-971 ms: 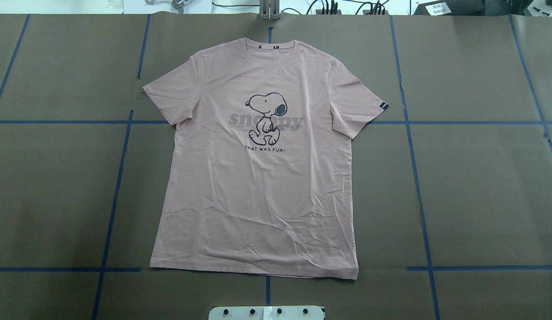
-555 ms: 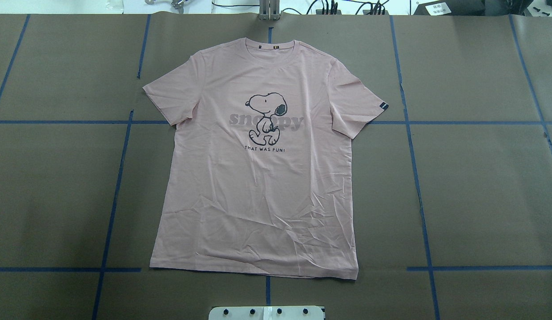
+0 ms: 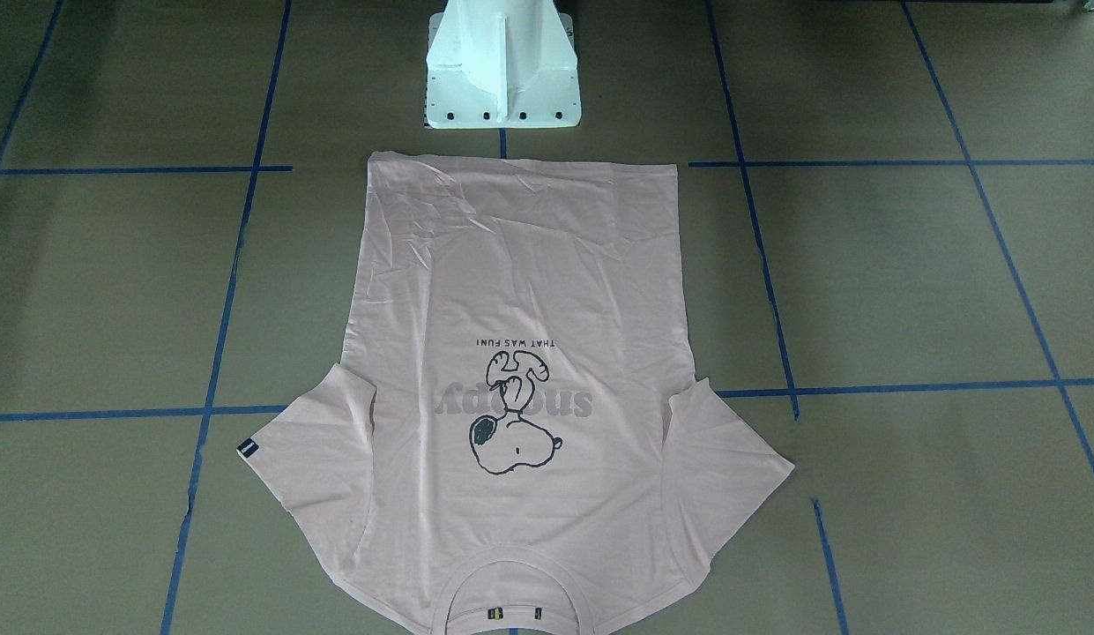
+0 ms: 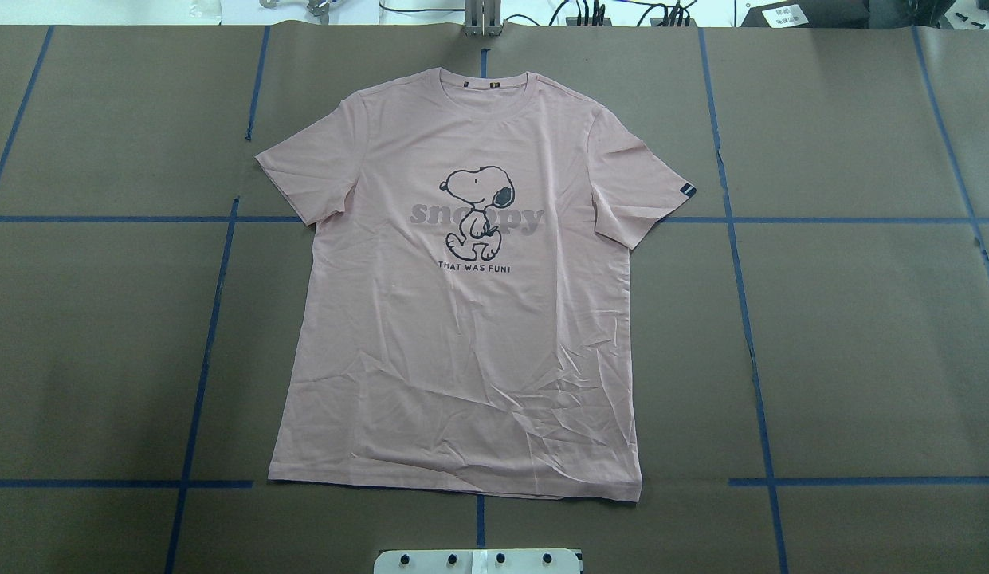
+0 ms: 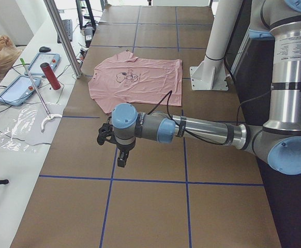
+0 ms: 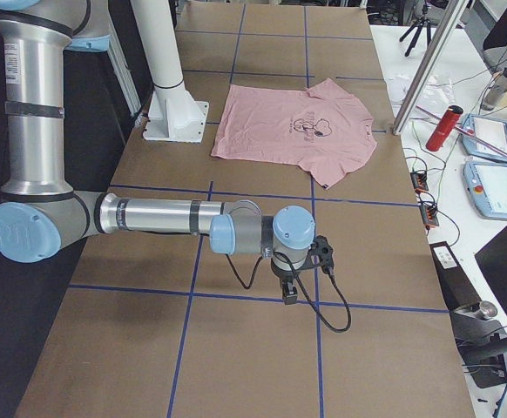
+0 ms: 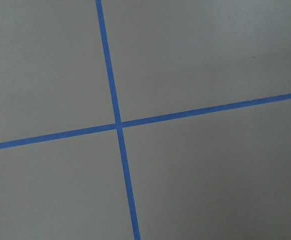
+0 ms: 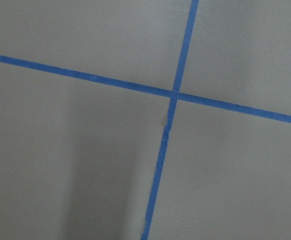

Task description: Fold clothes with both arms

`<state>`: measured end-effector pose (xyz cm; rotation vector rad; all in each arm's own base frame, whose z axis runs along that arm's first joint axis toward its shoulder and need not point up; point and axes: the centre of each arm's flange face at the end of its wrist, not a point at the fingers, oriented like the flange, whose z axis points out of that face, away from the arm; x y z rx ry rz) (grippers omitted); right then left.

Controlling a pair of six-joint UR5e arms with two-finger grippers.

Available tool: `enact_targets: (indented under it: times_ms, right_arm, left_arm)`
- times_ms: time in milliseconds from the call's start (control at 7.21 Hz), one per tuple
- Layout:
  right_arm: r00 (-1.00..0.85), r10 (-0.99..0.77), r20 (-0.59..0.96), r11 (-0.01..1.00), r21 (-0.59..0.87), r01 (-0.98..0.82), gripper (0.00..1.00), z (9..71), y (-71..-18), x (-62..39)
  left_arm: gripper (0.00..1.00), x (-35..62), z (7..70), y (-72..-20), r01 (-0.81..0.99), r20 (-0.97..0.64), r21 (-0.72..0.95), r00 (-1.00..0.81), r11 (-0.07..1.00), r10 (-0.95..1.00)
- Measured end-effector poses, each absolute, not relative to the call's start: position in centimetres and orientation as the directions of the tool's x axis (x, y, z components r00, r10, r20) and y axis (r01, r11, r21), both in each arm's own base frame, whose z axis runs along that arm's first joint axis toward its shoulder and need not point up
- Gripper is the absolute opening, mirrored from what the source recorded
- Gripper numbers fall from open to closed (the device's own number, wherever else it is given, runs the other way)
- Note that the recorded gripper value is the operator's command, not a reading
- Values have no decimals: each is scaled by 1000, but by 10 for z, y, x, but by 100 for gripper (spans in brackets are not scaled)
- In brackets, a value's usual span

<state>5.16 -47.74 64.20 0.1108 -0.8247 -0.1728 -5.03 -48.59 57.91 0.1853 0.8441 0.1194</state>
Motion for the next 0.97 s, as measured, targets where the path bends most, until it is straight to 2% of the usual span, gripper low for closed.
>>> enact_targets:
  times_ms: [277,416,555,971]
  right_arm:
    - [637,-151,756,986,160,44,100,600,-515,-9]
    - [614,-97,783,991,132,-12,96,570,-544,-54]
    - [588,-34,808,994,86,-60,87,540,-574,-102]
    - [572,111,813,981,3,-195,88,466,-618,-274]
  left_arm:
    - [100,-49,579,-486,-33,-737,217,650,976,186]
    - [100,-48,578,-486,-33,-749,225,634,974,194]
    - [100,-46,573,-486,-33,-764,242,609,970,211]
    - [100,-40,561,-481,-29,-818,275,518,961,250]
